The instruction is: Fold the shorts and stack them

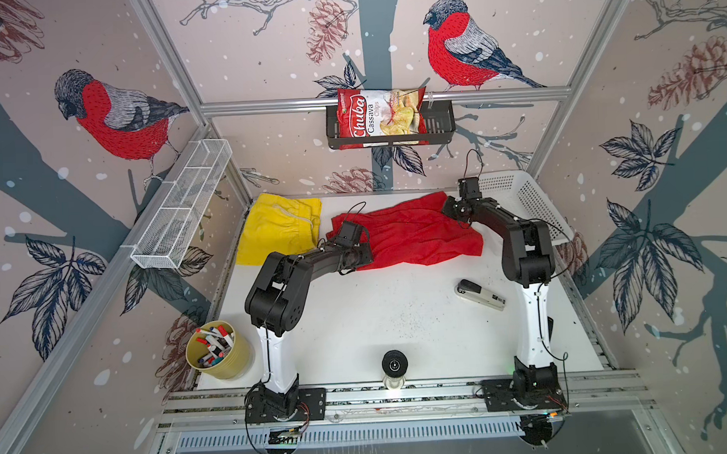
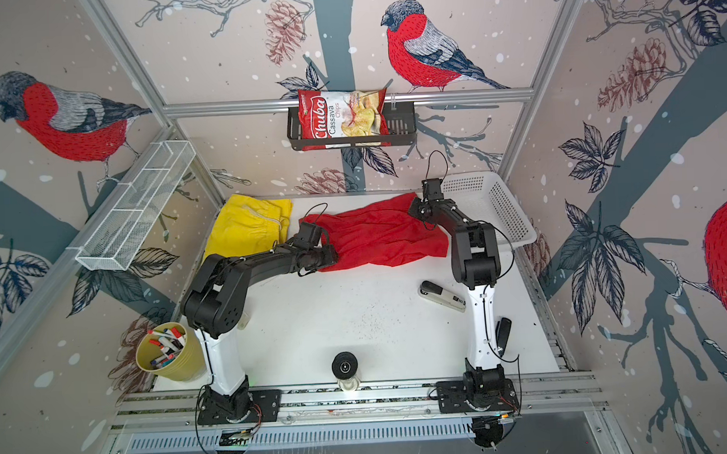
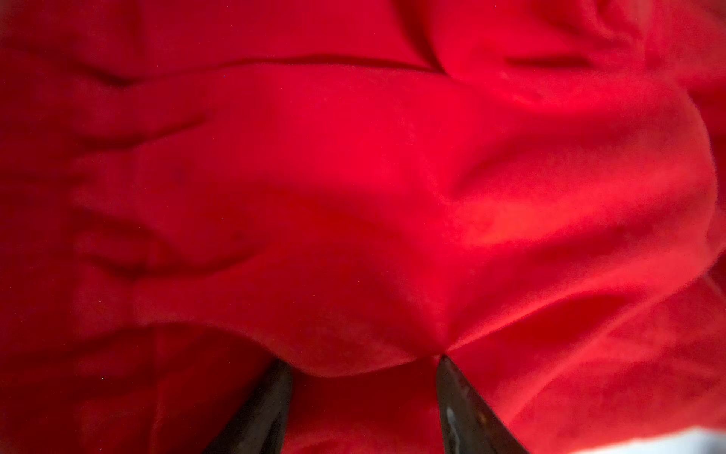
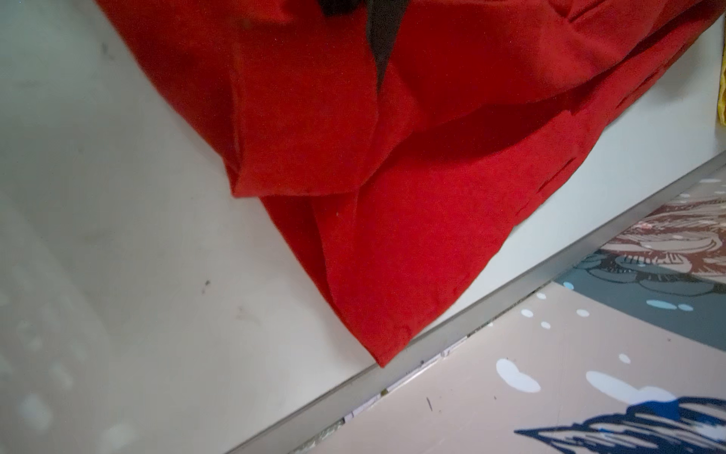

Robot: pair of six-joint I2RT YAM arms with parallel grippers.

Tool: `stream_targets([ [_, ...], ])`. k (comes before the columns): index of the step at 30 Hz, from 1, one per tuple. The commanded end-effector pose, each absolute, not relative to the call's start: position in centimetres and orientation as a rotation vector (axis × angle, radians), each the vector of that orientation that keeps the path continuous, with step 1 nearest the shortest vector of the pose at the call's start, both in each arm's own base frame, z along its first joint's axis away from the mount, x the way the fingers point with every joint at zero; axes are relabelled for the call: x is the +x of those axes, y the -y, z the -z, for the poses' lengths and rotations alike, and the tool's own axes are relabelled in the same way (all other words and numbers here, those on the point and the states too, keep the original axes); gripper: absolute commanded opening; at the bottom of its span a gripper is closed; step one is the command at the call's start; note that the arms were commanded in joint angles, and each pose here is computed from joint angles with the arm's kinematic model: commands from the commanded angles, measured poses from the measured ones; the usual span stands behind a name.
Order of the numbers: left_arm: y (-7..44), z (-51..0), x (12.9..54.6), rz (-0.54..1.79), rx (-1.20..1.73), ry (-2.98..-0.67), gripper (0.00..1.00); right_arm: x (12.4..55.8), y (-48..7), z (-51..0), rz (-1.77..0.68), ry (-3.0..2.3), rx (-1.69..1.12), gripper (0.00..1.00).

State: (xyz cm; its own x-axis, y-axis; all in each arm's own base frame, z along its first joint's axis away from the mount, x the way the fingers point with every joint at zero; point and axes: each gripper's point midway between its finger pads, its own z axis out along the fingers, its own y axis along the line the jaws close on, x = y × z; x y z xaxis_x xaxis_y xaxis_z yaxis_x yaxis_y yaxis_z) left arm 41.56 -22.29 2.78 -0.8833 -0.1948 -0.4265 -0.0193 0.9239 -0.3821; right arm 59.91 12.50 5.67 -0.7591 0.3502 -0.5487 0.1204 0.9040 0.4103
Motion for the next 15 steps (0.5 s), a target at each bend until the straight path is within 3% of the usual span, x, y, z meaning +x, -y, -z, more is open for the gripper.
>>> stream_targets([
  [1, 22.2, -0.3, 35.9, 0.473, -0.175, -2.827, 0.59, 60.0, -12.1, -6.9, -0.446, -2.392, 0.292, 0.08],
  [6, 22.7, -2.6, 34.8, 0.454, -0.155, -2.825, 0.63, 59.7, -11.8, -8.9, -0.416, -2.381, 0.266, 0.34],
  [10, 22.8, -8.2, 37.5, 0.42, -0.121, -2.706, 0.67, 59.9, -11.5, -11.0, -0.4, -2.347, 0.252, 0.47],
  [15, 24.8, -14.5, 42.4, 0.418, -0.012, -2.546, 0.72, 60.9, -11.9, -10.4, -0.406, -2.376, 0.246, 0.54],
])
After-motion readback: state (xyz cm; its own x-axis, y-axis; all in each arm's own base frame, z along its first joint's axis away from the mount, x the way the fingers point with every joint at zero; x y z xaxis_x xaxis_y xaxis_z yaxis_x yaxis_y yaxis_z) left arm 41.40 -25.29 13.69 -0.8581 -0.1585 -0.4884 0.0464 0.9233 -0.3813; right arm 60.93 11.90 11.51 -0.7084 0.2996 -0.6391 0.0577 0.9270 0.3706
